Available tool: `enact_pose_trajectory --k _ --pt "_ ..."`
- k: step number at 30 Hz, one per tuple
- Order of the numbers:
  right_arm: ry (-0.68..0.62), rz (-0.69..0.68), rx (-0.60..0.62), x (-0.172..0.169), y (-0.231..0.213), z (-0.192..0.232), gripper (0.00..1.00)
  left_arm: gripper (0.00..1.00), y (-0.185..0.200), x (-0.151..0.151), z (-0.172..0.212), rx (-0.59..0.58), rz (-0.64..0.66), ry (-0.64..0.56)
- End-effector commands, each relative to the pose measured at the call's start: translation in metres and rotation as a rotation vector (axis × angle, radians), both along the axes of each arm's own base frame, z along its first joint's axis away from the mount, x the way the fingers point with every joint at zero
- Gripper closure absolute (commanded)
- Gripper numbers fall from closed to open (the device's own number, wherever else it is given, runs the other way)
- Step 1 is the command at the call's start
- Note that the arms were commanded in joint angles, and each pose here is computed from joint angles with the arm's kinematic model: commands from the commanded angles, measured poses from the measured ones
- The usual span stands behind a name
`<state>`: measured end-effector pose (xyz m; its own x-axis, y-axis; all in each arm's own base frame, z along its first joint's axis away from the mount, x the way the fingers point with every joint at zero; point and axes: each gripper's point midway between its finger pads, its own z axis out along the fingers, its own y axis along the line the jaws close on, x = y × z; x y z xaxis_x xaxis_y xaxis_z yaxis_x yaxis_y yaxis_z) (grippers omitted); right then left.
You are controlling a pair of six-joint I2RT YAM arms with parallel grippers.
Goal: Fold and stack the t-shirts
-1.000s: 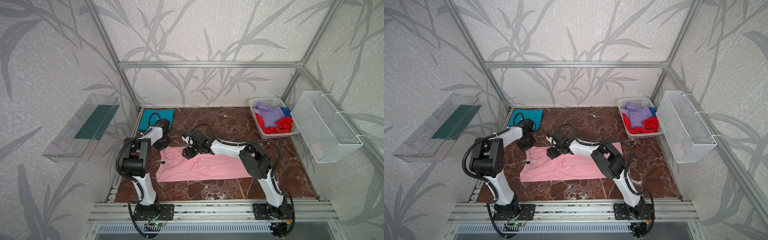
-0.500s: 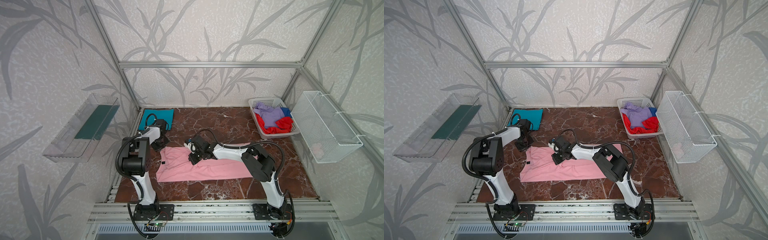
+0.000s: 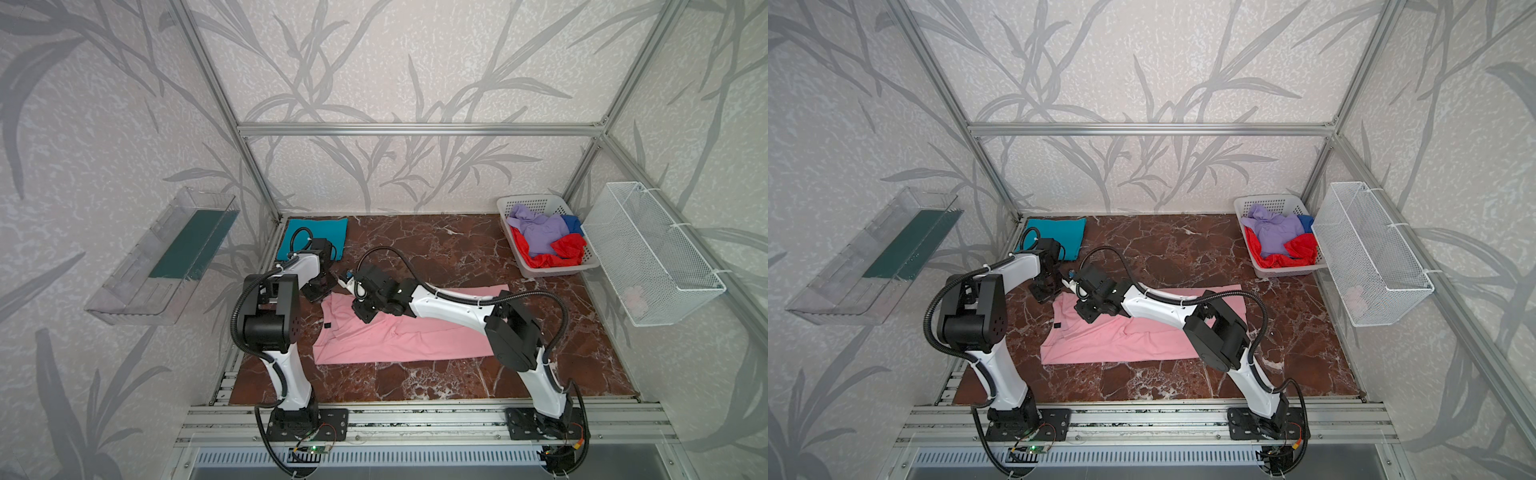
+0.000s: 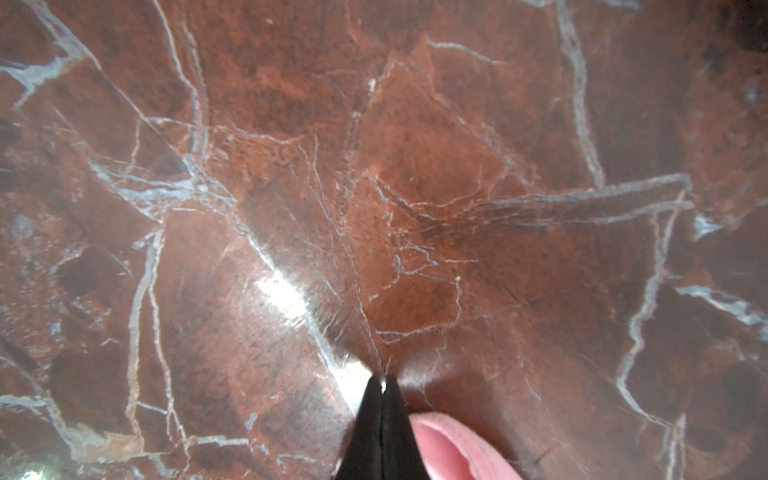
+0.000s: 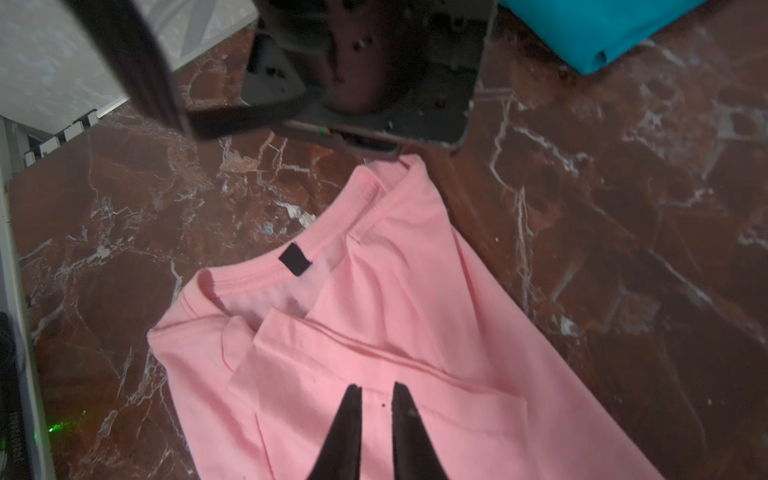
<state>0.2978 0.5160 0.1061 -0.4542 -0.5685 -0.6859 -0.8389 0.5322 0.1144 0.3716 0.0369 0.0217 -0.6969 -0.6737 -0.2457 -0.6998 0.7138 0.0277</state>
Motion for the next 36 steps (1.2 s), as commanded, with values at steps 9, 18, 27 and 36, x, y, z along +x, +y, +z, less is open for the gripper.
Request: enact_pose_trajectory --k 9,18,27,36 --pt "0.019 0.051 -0.216 -0.017 -0.002 -0.075 0.46 0.8 0.001 -0.011 0.015 -0.001 0.012 -0.012" --pt "0.014 0.045 -0.226 -0.025 0.0 -0.082 0.89 0.7 -0.002 -0.015 0.037 0.01 0.015 -0.064" --pt "-0.014 0.012 -0.167 -0.022 -0.001 -0.057 0.96 0.78 -0.051 -0.018 0.038 -0.039 -0.076 -0.143" --pt "0.004 -0.028 -0.085 -0.031 -0.011 -0.027 0.97 0.95 -0.049 -0.034 -0.004 -0.015 -0.066 -0.023"
